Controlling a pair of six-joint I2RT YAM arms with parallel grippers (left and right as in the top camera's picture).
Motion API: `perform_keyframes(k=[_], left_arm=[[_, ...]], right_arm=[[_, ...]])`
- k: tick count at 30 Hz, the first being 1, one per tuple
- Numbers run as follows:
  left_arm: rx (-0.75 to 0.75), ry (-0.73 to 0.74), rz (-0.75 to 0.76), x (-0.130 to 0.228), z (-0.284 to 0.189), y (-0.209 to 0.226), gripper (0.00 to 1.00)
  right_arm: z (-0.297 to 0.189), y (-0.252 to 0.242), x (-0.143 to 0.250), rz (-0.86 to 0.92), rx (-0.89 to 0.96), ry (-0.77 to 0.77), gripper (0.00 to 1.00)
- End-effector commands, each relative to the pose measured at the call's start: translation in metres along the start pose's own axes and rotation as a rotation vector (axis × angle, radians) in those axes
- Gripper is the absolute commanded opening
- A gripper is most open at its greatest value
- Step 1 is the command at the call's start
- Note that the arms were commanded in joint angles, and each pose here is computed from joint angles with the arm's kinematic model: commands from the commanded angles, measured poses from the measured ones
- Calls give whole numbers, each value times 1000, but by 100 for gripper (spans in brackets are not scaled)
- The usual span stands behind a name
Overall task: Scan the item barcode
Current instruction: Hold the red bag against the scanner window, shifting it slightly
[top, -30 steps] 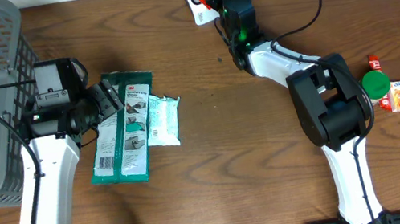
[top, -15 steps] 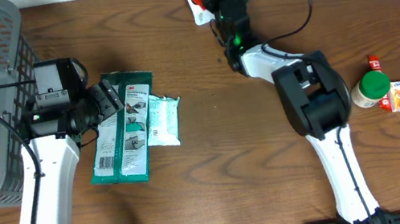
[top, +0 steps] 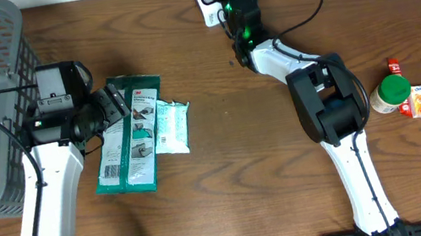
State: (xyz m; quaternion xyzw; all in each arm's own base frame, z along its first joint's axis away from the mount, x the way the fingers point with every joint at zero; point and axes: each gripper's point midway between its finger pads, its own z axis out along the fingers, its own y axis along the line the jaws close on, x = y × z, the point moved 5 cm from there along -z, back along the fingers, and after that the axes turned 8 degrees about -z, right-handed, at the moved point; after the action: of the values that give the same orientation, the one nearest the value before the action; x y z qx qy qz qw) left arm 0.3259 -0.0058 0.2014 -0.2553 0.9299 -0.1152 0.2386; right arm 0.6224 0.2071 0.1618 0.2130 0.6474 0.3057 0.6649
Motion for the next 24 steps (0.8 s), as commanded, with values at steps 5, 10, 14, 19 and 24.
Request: perform_keyframes(k=[5,10,14,19,24], left_arm=[[7,-20,8,-5,-6,-2,81],[7,-19,8,-5,-6,-2,81],[7,-19,8,-5,-6,-2,81],[7,-20,8,-5,-6,-2,81],[7,-19,8,-5,-6,-2,81]], right_arm=[[8,-7,-9,8,55,26,1],[6,-32,6,-31,157,122,1],[7,-28,0,-22,131,93,1],[10,-6,-16,-14,15,29,1],[9,19,-38,-35,-53,12,1]])
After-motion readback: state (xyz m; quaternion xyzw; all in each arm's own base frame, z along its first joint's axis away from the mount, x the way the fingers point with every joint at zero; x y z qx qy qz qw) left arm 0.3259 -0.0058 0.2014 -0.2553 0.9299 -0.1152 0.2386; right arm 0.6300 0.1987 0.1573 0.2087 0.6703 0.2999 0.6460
